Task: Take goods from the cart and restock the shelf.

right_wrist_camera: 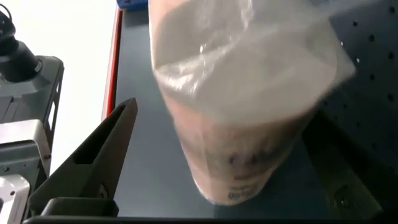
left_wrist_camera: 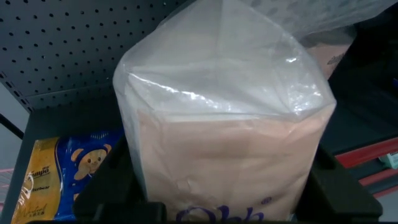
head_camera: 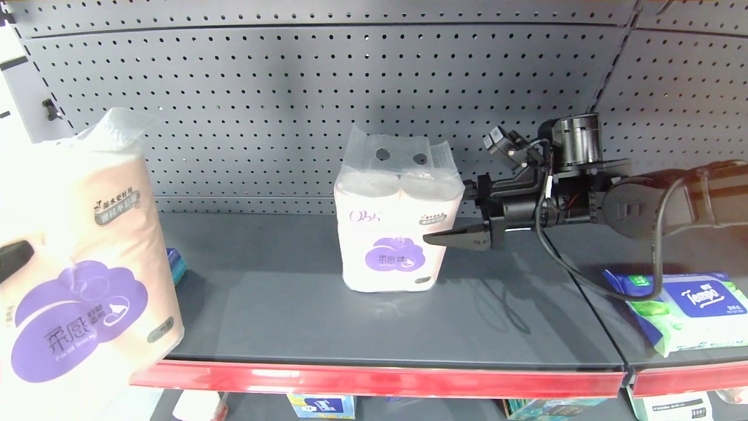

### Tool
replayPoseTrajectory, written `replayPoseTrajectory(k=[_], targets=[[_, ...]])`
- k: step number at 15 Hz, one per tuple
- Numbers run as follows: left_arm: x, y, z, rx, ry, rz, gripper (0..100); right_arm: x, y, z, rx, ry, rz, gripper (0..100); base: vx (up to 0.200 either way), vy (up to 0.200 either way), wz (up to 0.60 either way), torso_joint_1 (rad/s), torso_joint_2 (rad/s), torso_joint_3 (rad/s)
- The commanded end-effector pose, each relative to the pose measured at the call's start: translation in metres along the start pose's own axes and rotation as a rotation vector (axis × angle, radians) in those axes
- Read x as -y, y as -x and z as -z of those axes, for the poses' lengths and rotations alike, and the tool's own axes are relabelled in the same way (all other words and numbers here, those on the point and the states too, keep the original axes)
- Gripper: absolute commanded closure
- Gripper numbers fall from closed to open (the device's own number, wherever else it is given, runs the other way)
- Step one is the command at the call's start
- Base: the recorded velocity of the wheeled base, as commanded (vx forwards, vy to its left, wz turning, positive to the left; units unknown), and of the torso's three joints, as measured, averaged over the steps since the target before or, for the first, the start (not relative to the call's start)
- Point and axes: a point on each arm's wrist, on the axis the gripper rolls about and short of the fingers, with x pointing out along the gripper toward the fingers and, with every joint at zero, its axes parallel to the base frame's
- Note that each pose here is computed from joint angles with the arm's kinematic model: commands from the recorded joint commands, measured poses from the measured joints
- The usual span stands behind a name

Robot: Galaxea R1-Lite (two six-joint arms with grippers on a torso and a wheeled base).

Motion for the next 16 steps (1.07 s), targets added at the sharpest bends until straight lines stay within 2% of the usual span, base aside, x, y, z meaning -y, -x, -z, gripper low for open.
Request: replayPoseTrajectory(k=[1, 5, 6, 12, 14, 16], targets=[[0.000, 0.000, 0.000, 0.001, 0.000, 0.000, 100, 0.005, -0.009, -0.002, 0.007, 0.013, -0.010, 0, 0.000, 0.000, 0.00, 0.000, 0.00, 0.000], [0.000, 0.000, 0.000, 0.001, 0.000, 0.000, 100, 0.008, -0.016, -0.004, 0.014, 0.024, -0.022, 0, 0.000, 0.000, 0.00, 0.000, 0.00, 0.000], [0.000, 0.000, 0.000, 0.001, 0.000, 0.000, 100, 0.009, -0.019, -0.001, 0.009, 0.016, -0.024, 100, 0.000, 0.000, 0.00, 0.000, 0.00, 0.000], [0.000, -0.002, 0.000, -0.007, 0.000, 0.000, 100, 0.006, -0.022, 0.003, 0.000, 0.006, -0.037, 100, 0.000, 0.000, 0.00, 0.000, 0.00, 0.000], [0.000, -0.002, 0.000, -0.005, 0.000, 0.001, 100, -0.003, -0.015, -0.006, 0.009, 0.021, -0.036, 100, 0.000, 0.000, 0.00, 0.000, 0.00, 0.000], [0.000, -0.002, 0.000, -0.007, 0.002, 0.001, 100, -0.023, -0.005, -0.008, 0.000, 0.010, -0.049, 100, 0.000, 0.000, 0.00, 0.000, 0.00, 0.000]])
